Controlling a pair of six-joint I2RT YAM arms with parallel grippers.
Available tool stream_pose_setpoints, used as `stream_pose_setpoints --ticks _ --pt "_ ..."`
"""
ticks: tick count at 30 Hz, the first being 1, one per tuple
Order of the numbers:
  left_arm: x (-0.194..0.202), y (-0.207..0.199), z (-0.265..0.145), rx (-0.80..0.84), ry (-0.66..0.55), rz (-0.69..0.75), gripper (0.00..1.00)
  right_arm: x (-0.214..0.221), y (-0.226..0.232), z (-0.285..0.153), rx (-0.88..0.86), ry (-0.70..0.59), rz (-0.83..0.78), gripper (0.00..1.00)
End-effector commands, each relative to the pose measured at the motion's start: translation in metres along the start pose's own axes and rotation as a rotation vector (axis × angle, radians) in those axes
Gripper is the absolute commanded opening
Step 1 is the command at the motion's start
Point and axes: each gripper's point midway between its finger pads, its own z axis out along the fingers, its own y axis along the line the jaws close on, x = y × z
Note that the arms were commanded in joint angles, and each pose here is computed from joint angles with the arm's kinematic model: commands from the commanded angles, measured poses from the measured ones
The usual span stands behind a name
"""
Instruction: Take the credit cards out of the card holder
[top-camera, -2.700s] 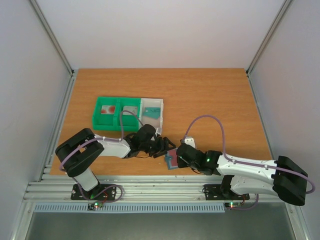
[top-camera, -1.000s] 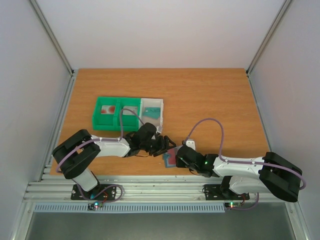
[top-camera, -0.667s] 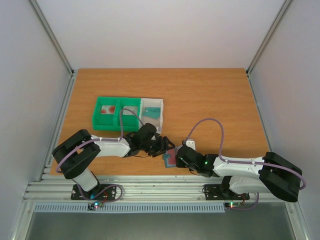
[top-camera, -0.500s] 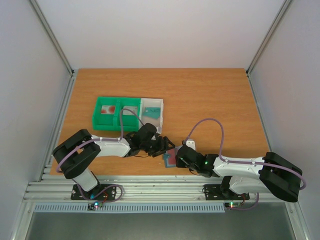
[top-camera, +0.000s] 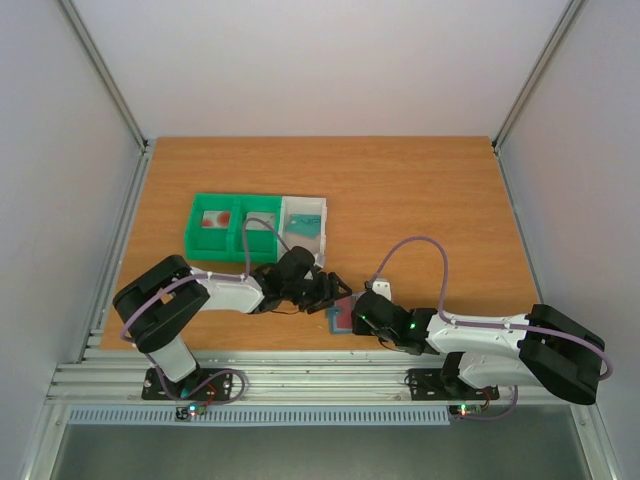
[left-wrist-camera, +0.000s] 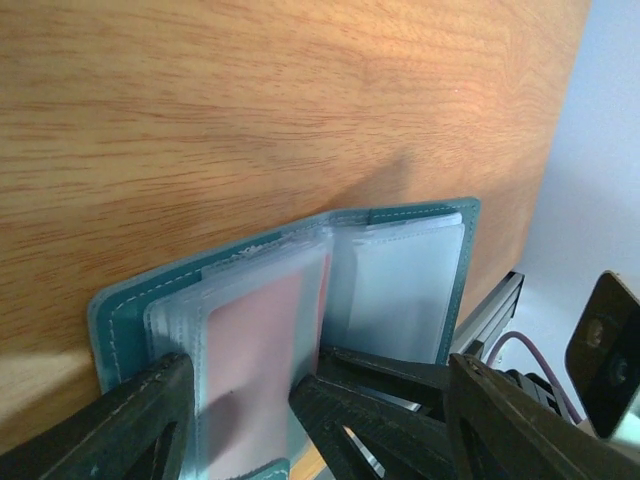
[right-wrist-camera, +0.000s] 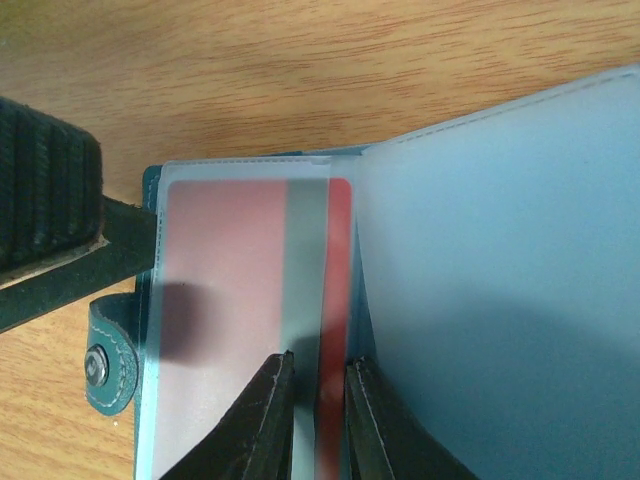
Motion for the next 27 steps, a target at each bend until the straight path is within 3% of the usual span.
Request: stream_pose_setpoints --ticks 1,27 --pt "0.001 -0.025 0.005 0.101 0.012 0.026 0.69 0.022 -0.025 0.005 0.07 0.073 -0.007 0.17" --pt "0.026 -0.045 0.004 0.242 0.094 -0.017 0.68 0.014 -0.024 -0.003 0.019 0.011 0.008 0.25"
